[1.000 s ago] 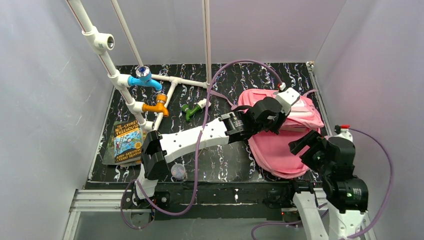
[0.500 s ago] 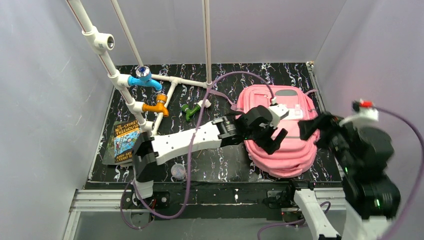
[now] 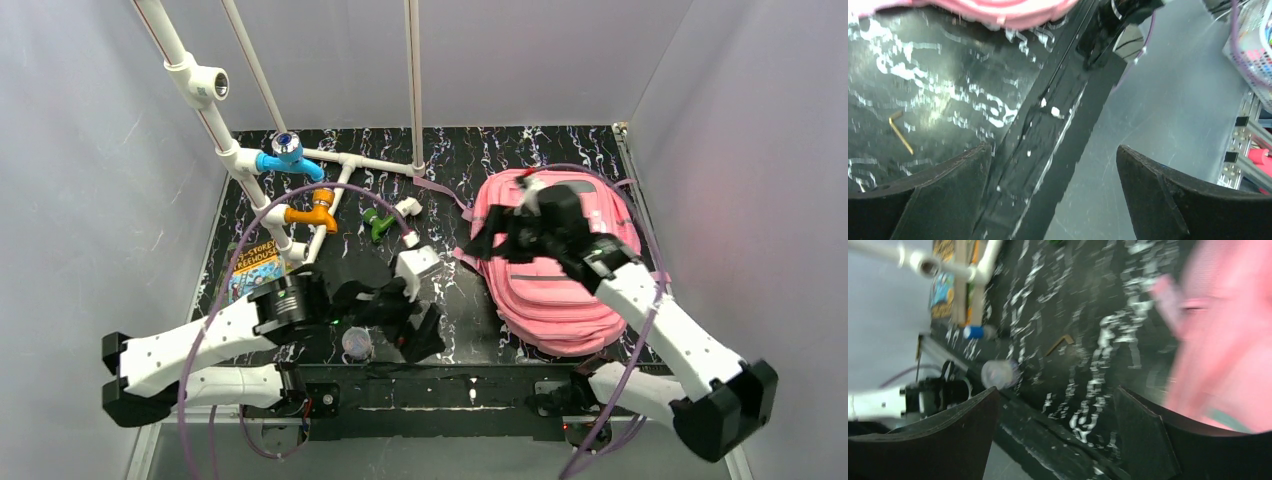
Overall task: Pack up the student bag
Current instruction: Pick up the book from the center of the board.
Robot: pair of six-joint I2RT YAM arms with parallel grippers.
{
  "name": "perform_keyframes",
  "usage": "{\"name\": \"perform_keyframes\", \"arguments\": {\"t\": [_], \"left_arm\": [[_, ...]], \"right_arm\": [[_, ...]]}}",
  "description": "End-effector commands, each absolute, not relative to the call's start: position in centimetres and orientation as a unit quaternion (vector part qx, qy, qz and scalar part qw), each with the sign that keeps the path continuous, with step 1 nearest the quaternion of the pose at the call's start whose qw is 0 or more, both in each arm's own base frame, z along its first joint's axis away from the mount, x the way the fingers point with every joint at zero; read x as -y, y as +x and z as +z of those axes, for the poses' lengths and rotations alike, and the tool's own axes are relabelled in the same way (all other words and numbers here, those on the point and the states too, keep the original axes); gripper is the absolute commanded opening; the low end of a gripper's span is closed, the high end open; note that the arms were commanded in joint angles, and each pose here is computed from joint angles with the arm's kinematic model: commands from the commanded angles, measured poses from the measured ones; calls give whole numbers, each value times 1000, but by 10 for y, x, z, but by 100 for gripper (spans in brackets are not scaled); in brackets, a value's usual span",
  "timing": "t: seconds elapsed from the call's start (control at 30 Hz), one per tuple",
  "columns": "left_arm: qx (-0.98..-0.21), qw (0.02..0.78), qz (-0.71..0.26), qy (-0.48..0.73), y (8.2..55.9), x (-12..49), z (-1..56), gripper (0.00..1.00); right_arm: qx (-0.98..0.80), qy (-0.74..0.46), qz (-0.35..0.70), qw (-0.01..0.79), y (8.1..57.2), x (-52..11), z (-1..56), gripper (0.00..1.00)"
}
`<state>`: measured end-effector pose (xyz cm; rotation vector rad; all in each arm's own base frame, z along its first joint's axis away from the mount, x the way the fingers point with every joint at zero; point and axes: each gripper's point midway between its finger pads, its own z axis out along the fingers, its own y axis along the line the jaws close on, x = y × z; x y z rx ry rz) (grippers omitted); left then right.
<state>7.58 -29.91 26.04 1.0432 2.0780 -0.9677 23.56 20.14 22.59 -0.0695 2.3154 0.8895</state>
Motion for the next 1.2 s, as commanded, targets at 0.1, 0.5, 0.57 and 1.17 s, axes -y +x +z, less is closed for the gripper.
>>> {"name": "perform_keyframes", "arguments": {"t": [0.1,0.5,0.57,1.17], "left_arm": [[-846,315,-295,313,73,211,233,95],[-891,439,-111,-24,123,66,207,89],[-882,458,-76,-83,130,46,211,91],[-874,454,26,-170,178,35,191,98]], "right_arm": [[-814,-61,441,372,212,-331,229,91],[-833,-49,427,348,201,-356,187,91],[-833,-47,425,351,200,-352,187,92],[-834,-41,383,395,199,-311,187,94]]}}
